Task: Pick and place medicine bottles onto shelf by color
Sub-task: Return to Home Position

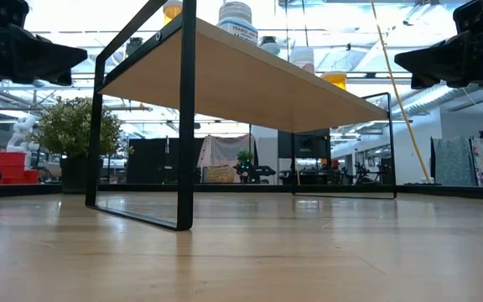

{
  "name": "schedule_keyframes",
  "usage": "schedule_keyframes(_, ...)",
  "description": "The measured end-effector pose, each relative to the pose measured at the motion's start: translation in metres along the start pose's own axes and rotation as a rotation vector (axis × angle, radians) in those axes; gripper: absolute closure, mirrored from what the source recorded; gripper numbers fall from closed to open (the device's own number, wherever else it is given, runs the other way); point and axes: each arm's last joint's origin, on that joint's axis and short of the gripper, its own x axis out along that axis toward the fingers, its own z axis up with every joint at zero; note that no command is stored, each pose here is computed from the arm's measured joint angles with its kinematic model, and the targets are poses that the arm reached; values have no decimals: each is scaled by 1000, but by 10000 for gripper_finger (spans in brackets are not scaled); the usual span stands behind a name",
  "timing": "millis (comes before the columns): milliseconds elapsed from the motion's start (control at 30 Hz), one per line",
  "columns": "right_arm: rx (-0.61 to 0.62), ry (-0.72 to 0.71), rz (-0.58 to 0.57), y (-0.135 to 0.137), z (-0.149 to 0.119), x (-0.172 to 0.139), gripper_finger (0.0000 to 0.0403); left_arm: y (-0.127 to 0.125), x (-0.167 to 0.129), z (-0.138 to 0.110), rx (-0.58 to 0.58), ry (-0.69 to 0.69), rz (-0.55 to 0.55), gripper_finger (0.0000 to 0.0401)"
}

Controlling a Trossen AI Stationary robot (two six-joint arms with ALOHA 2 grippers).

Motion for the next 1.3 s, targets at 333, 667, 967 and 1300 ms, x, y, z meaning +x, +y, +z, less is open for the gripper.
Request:
schedule_keyframes(333,0,0,0,0,0,0,403,5,1,-2,34,8,13,396)
schedule_keyframes(667,0,0,0,0,0,0,403,12,2,-6,22,23,-11,389)
schedule_keyframes(967,0,0,0,0,0,0,403,17,2,-8,27,42,34,398)
schedule_keyframes(1300,0,0,1,0,0,0,403,18,2,-8,27,44,46,362)
